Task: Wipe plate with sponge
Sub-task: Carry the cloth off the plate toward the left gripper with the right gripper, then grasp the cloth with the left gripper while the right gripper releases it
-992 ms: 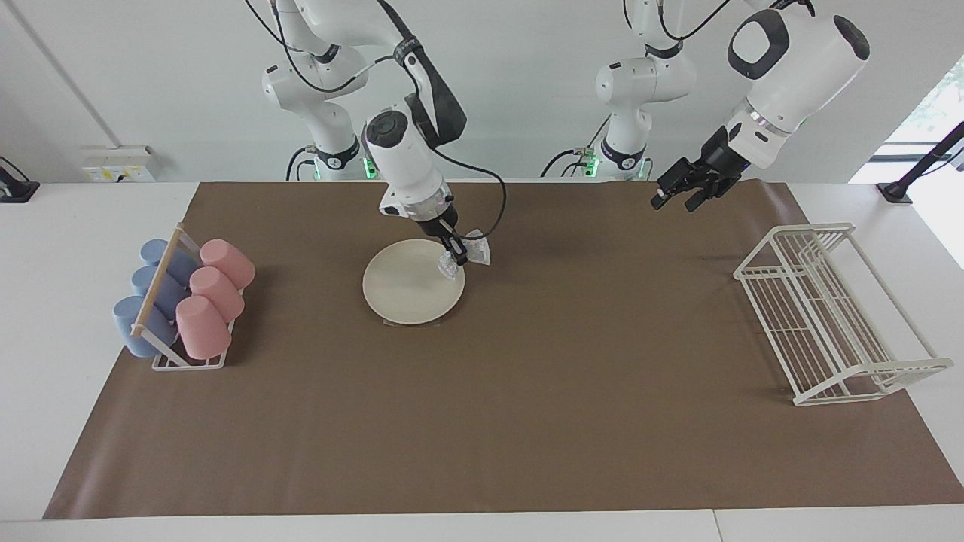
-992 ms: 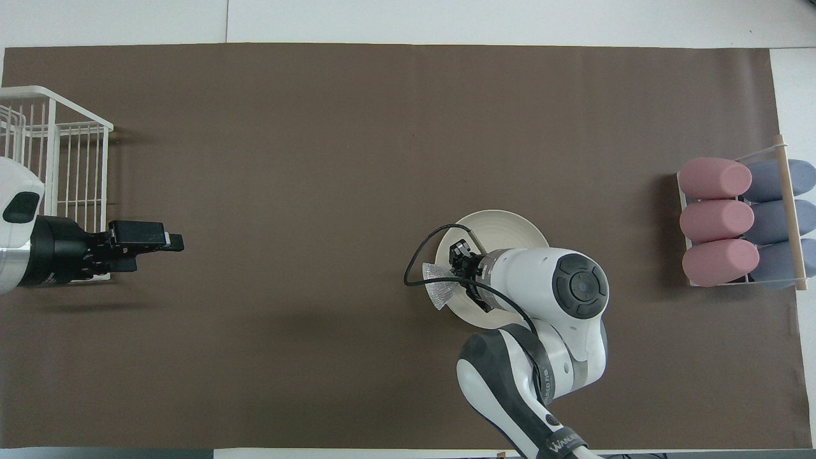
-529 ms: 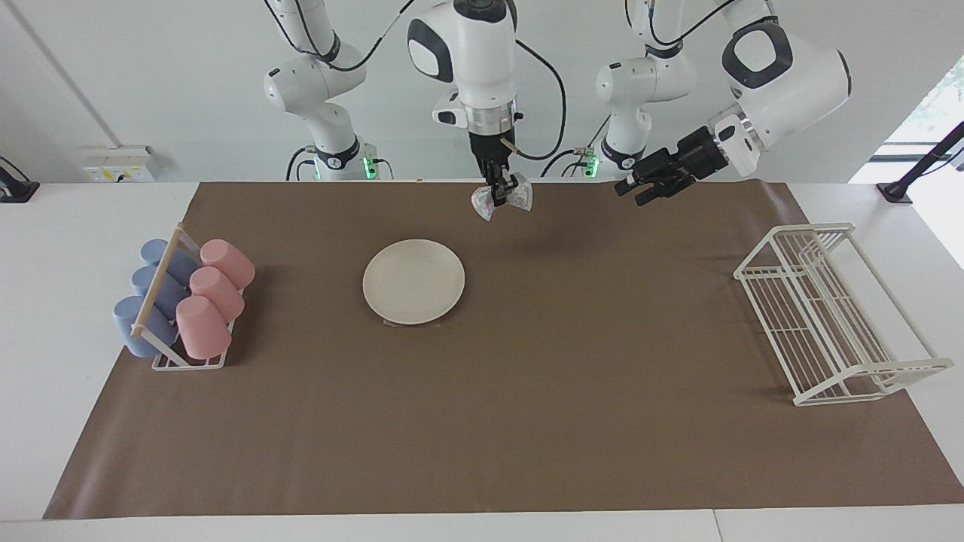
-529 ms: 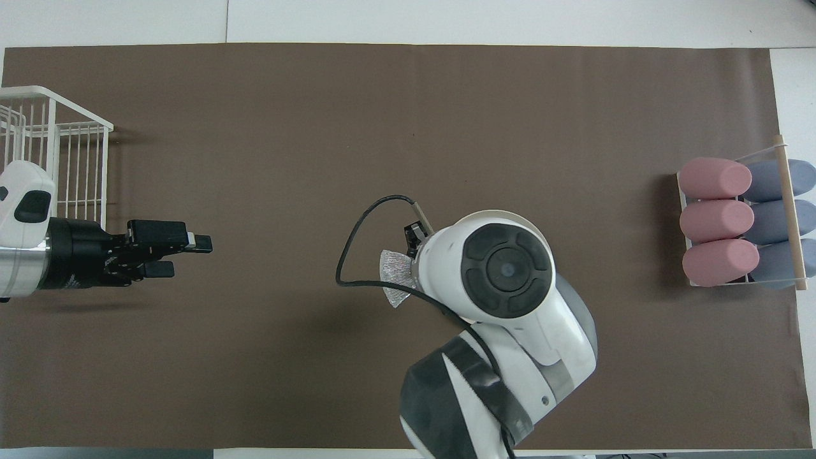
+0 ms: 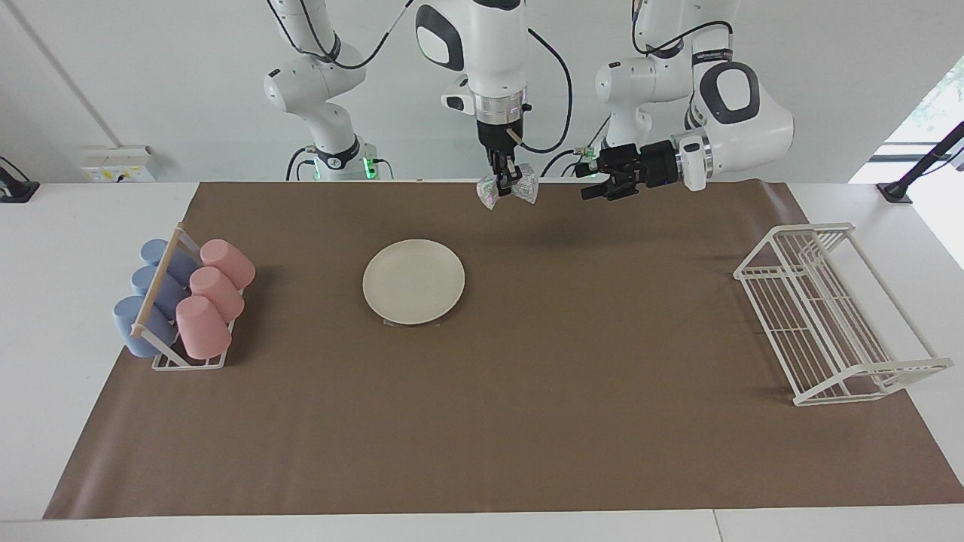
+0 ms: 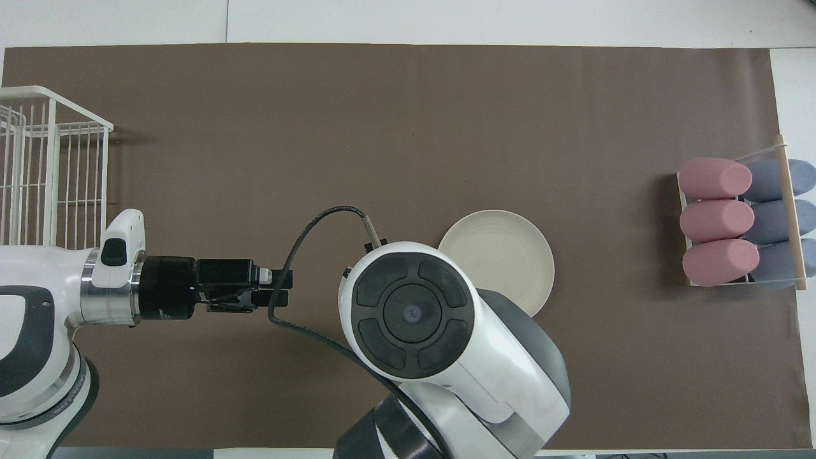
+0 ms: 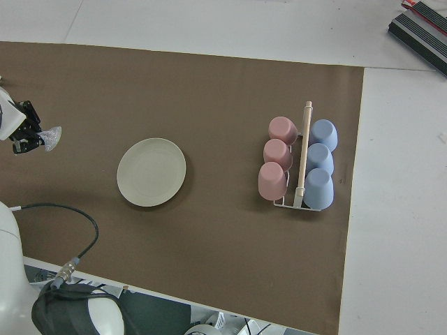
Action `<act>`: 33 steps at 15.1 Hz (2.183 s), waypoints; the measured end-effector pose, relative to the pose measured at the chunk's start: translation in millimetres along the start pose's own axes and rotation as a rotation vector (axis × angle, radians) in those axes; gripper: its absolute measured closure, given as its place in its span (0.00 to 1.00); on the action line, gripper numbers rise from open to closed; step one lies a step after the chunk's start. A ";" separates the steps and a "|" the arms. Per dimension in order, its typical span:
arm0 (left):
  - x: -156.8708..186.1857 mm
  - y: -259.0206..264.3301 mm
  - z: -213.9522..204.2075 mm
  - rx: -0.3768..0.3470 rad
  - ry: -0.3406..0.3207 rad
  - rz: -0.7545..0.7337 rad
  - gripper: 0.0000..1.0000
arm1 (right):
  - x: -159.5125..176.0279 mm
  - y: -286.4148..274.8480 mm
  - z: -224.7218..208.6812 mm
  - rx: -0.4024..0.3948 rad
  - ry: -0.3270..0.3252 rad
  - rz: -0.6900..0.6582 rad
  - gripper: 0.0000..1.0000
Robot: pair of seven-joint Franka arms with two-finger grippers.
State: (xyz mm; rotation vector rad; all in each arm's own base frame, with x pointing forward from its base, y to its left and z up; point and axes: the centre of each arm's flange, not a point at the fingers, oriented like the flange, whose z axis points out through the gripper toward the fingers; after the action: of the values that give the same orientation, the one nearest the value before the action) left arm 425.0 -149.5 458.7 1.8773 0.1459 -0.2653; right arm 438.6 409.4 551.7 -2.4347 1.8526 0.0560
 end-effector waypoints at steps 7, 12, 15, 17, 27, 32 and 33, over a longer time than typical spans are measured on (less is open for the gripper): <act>-6.6 0.8 44.4 -0.064 -0.056 0.013 0.00 | -0.3 -0.3 -1.7 0.003 -0.002 0.015 0.90; -8.7 6.6 63.0 -0.067 -0.034 0.018 0.00 | -0.5 -0.6 -2.7 0.005 -0.003 0.015 0.90; -9.1 8.2 68.1 -0.068 -0.023 0.019 0.02 | -0.5 -0.6 -2.9 0.005 -0.003 0.015 0.90; -8.5 8.7 68.8 -0.071 -0.013 0.017 0.13 | -0.5 -0.6 -2.9 0.005 -0.003 0.015 0.90; -10.7 13.9 78.2 -0.066 -0.012 -0.007 0.93 | -0.2 -2.0 1.5 -0.002 0.000 0.016 0.90; -10.7 13.9 78.2 -0.066 -0.012 -0.016 0.93 | -0.1 -2.0 1.5 -0.002 0.000 0.016 0.90; -10.7 13.9 78.2 -0.066 -0.012 -0.017 0.93 | 0.0 -2.2 1.3 -0.001 0.000 0.008 0.89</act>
State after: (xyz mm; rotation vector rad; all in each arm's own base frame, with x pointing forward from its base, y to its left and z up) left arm 409.3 -227.6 450.8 1.8094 0.1608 -0.2797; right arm 440.8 410.0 550.5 -2.4288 1.8626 0.0576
